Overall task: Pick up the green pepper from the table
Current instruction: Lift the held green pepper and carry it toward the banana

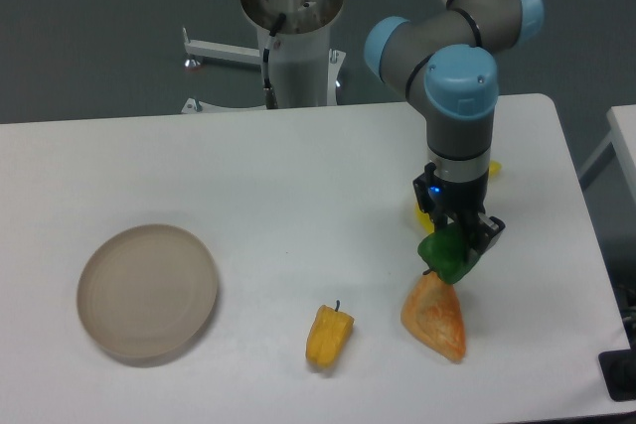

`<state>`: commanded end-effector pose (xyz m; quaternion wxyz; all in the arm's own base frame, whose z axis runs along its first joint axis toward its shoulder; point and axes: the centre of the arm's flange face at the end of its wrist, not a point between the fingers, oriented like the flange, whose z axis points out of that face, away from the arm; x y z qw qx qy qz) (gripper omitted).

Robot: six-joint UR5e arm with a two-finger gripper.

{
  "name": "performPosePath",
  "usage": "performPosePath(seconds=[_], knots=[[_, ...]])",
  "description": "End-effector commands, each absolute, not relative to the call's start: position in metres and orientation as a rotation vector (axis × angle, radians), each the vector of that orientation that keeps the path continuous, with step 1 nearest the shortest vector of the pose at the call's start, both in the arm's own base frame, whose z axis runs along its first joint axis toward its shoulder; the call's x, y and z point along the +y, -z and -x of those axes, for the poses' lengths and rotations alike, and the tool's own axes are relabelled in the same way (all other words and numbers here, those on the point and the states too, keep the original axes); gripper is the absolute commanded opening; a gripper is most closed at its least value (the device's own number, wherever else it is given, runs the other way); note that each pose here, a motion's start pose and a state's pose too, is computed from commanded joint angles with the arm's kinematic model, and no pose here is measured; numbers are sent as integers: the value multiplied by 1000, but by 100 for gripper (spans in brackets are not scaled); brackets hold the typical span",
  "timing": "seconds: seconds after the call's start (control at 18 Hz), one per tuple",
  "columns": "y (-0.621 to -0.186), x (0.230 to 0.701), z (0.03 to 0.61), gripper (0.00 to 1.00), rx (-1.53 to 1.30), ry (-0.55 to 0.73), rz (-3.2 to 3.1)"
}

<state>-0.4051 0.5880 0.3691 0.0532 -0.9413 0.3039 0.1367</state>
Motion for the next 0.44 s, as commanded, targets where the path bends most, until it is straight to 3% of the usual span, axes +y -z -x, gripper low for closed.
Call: performPosePath(seconds=[0.44], knots=[[-370,589,406,32,921,-419,2860]])
